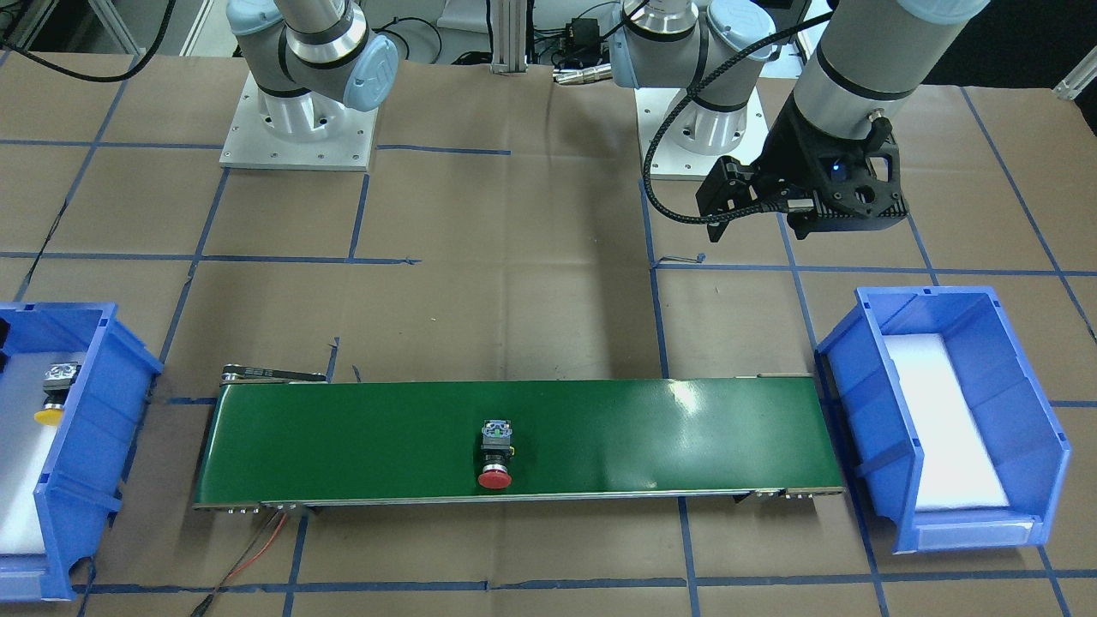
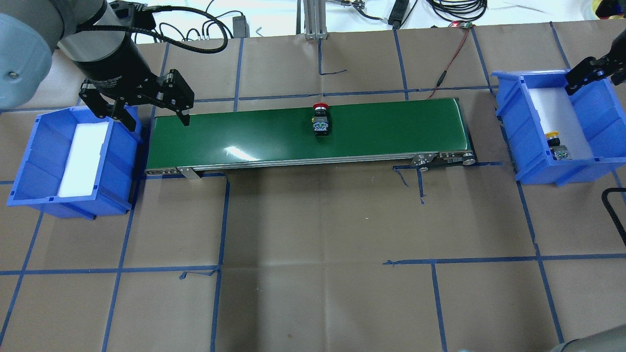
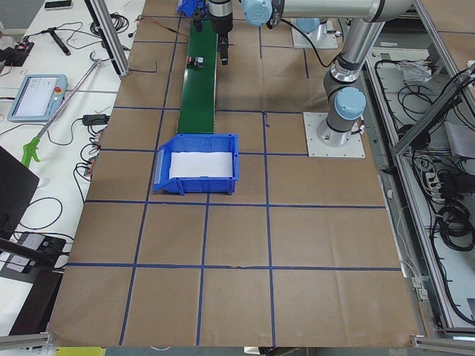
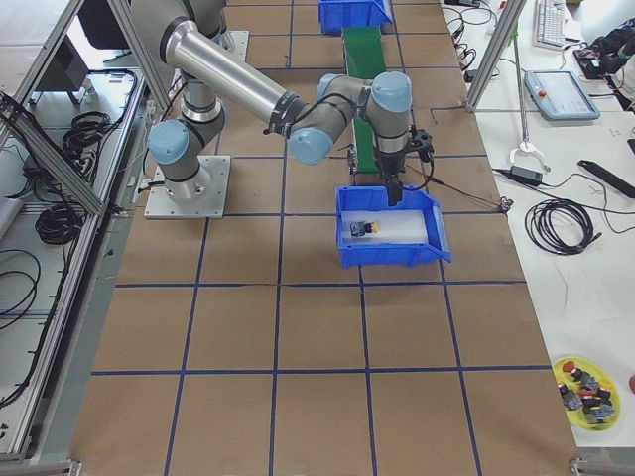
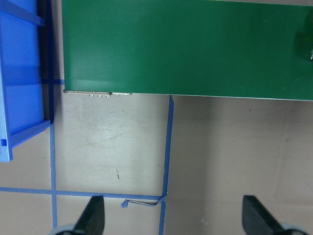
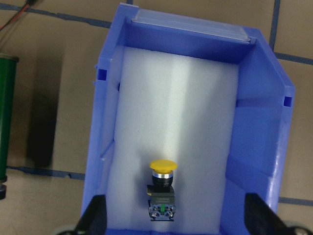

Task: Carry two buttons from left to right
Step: 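Move the right gripper back over the belt above the red button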

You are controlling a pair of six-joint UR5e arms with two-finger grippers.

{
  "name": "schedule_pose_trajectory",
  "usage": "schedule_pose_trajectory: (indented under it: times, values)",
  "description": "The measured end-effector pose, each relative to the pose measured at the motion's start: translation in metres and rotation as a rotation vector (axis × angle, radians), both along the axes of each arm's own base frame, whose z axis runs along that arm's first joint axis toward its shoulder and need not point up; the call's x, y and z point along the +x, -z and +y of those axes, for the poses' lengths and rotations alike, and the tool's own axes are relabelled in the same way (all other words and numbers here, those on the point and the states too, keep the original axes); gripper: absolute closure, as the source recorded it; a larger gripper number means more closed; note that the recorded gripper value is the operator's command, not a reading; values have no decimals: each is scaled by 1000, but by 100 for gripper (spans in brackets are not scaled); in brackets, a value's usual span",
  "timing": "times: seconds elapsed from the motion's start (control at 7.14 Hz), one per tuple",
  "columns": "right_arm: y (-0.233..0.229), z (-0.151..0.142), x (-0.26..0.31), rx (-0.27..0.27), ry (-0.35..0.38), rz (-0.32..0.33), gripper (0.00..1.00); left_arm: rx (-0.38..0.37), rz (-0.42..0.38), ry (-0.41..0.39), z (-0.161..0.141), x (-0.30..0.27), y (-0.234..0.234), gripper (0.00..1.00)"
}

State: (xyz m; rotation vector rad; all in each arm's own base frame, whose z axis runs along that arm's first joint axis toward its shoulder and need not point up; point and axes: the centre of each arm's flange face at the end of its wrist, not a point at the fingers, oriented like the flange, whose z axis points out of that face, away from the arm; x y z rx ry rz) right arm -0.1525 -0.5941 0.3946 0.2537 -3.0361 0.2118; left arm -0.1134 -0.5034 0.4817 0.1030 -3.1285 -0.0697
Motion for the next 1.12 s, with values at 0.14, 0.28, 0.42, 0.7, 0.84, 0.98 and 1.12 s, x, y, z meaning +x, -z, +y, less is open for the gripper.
schedule_pose_trajectory:
  times: [0.14,0.28,0.42,0.7,0.84,0.98,1.12]
  values:
    - [-11,-8,28,-4,8,-1,0,-1,0,0,0,0,-1,0]
    - [-18,-12,63,-5,46,-14,0,-1,0,0,1,0,-1,0]
    - [-22,-12,102,2,92,-37,0,-2,0,0,1,0,-1,0]
    - [-28,-6,186,5,147,-66,0,-2,0,0,1,0,-1,0]
    - [-30,0,230,0,189,-79,0,-2,0,0,1,0,-1,0]
    - [-31,7,266,-3,235,-93,0,-1,1,0,1,0,-1,0]
    - [-30,11,288,-2,261,-101,0,-1,1,0,1,0,0,0]
